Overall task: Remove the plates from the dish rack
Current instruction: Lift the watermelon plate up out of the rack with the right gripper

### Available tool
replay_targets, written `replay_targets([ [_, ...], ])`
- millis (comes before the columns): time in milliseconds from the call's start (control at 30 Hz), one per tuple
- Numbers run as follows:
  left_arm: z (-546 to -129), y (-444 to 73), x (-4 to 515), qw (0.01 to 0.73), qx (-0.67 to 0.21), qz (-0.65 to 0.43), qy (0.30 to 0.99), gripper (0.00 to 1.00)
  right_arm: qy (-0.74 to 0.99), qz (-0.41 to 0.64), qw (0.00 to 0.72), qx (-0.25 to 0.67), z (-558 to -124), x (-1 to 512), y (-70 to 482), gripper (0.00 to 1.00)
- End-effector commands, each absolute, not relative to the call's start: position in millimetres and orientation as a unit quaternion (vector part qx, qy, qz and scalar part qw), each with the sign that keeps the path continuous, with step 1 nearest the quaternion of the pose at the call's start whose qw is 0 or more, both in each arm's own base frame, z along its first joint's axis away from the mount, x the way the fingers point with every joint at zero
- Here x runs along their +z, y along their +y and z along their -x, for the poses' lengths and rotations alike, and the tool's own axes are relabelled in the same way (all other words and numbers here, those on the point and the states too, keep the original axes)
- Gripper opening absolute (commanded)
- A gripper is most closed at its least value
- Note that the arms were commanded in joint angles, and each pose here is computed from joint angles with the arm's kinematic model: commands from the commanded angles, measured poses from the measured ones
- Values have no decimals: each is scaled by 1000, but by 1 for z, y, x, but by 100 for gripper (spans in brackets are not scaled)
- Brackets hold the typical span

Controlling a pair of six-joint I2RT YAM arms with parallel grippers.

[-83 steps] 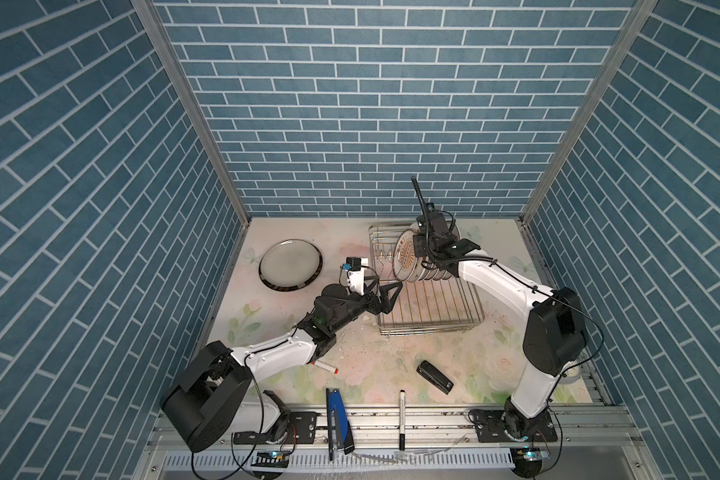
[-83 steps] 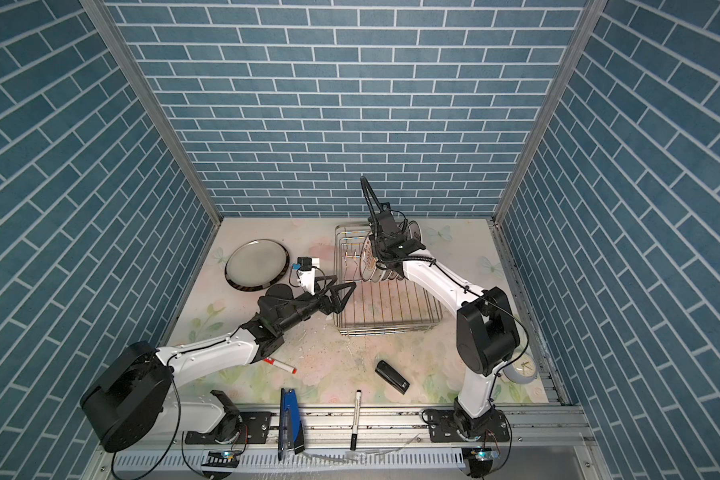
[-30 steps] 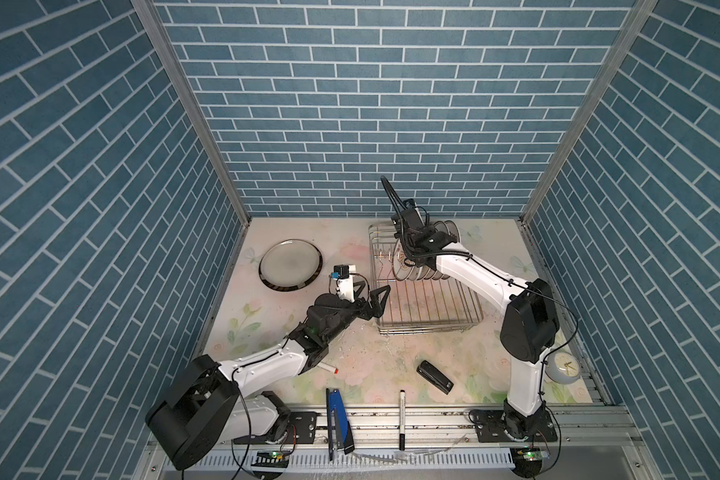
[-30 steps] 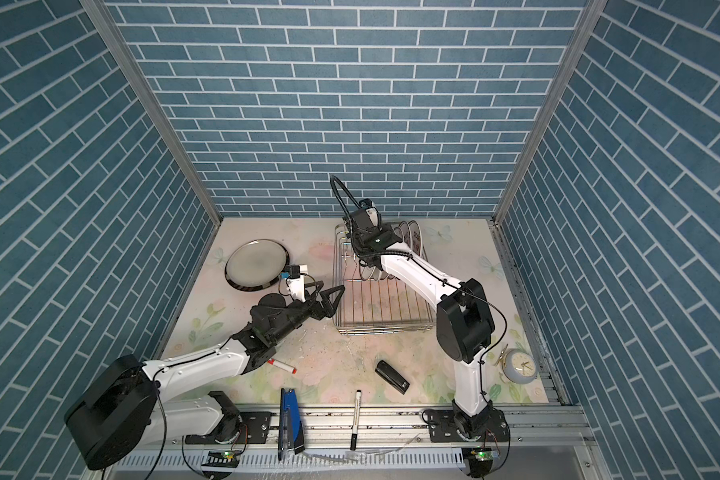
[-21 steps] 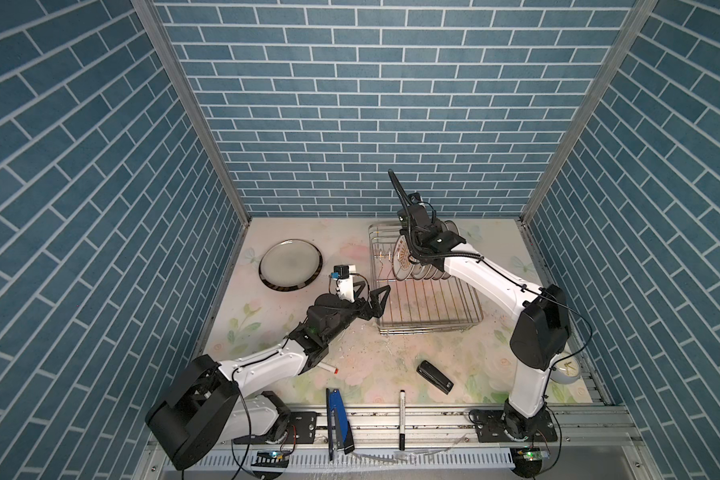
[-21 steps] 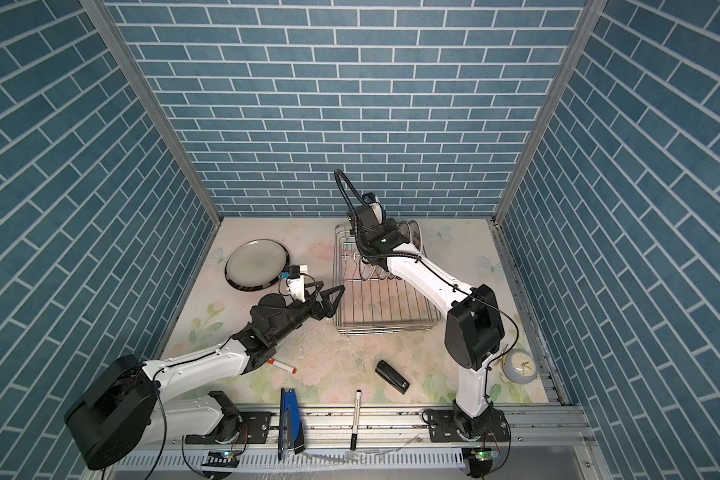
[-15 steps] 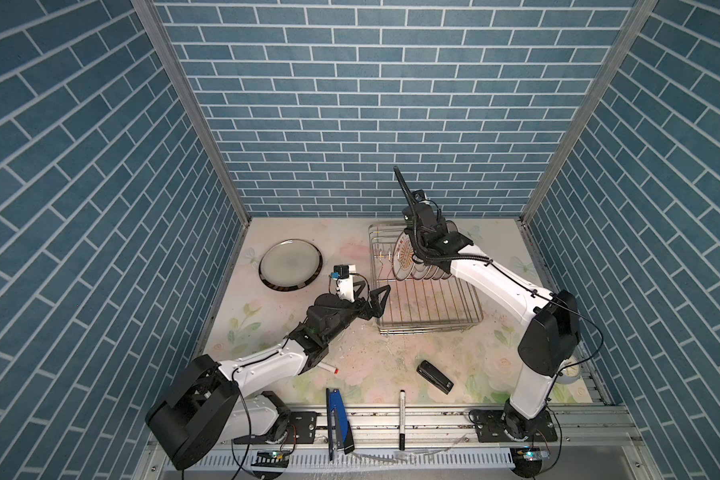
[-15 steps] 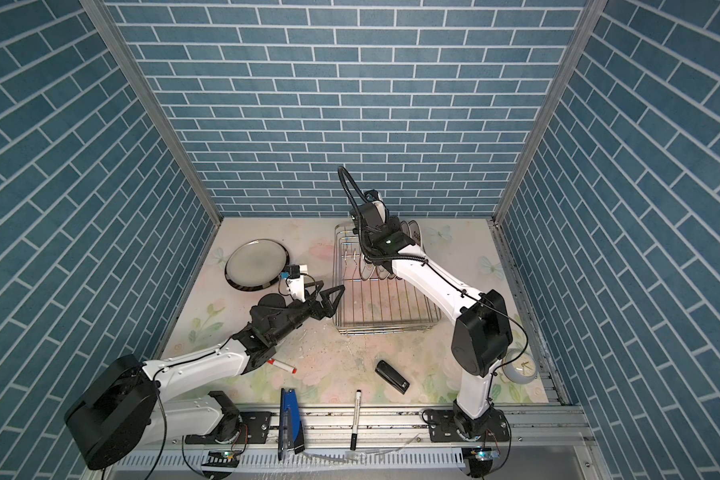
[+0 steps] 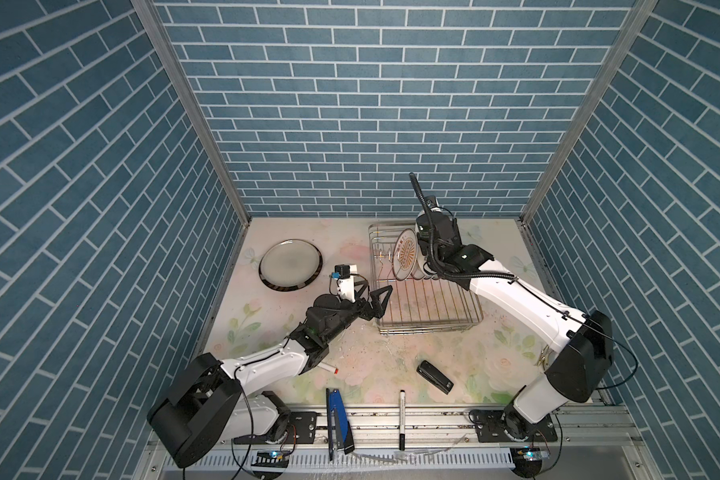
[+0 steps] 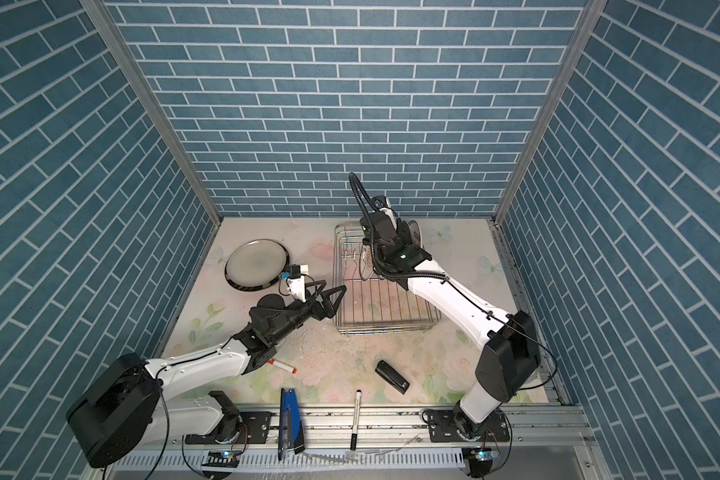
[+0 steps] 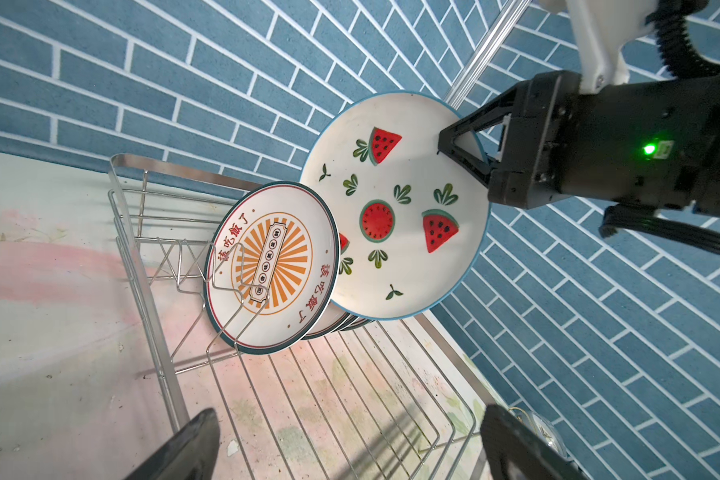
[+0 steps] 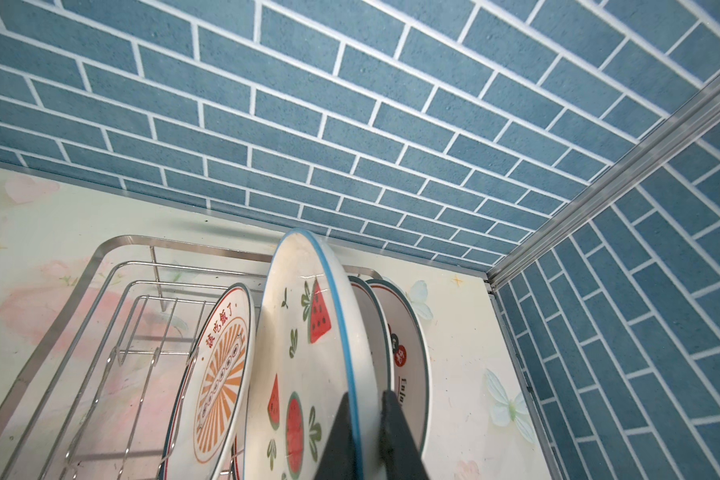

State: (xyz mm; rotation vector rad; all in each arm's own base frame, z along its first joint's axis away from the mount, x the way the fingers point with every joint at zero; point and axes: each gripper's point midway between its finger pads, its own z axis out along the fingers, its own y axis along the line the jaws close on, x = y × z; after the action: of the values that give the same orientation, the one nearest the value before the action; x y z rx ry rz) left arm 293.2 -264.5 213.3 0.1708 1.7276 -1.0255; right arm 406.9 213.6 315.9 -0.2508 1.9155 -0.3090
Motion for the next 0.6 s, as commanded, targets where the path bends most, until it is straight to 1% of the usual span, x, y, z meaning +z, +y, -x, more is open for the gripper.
replay_targets([
  [0, -290, -268, 215, 531, -441, -78, 719, 100, 773, 52, 626, -92, -396, 369, 202, 0],
  [367, -286, -274, 223, 526, -459, -86, 711, 100, 765, 40, 640, -57, -374, 379, 186, 0],
  [467, -284, -277, 226, 525, -468, -93, 705, 100, 763, 32, 645, -22, -368, 380, 180, 0],
  [567, -283, -279, 229, 523, -472, -99, 702, 100, 770, 32, 635, 47, -363, 376, 176, 0],
])
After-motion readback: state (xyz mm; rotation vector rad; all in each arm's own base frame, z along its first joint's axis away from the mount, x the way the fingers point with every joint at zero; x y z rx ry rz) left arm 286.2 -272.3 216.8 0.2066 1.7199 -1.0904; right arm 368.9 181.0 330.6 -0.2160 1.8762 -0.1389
